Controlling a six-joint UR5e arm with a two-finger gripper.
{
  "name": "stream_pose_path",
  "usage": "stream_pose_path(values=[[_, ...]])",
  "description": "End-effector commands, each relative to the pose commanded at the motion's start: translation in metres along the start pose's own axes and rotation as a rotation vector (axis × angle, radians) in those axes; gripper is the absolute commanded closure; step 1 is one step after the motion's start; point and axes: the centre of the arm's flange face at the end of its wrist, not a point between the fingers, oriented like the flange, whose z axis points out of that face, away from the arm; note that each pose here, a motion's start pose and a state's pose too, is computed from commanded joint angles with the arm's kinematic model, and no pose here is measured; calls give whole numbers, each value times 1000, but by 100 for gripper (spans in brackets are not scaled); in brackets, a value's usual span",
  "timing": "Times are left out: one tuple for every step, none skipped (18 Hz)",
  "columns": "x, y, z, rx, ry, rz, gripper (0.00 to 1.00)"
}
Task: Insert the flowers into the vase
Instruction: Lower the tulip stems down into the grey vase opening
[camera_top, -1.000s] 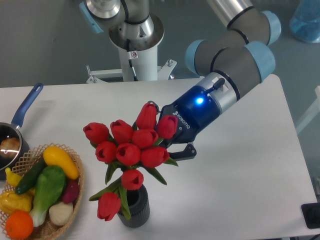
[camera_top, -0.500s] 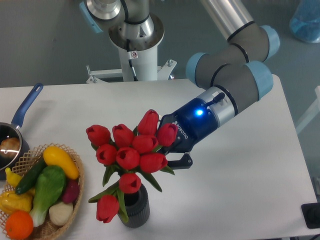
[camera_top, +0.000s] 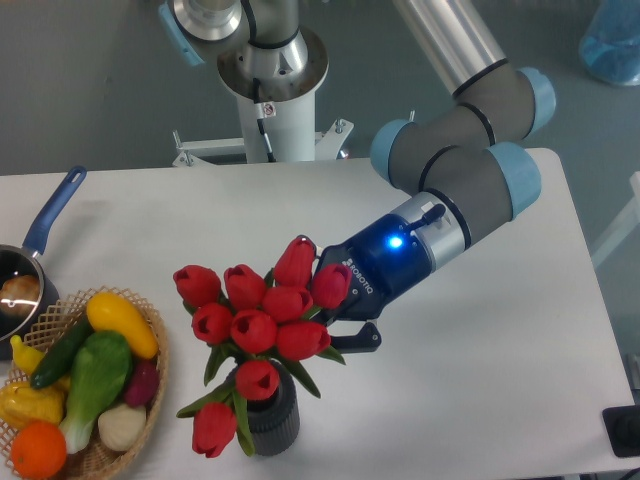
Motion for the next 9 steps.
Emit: stream_pose_path(values=[[-1,3,0,0,0,1,96],[-1,3,1,-2,1,2,96],[0,6,2,-2,3,-4,96],[0,7,3,-2,4,-7,96],[0,8,5,-2,7,-7,96],[1,10,8,-4,10,-10,95],[2,16,10,-9,11,-19,95],[3,20,10,-12,10,-24,95],[3,23,10,-13,9,-24,95]])
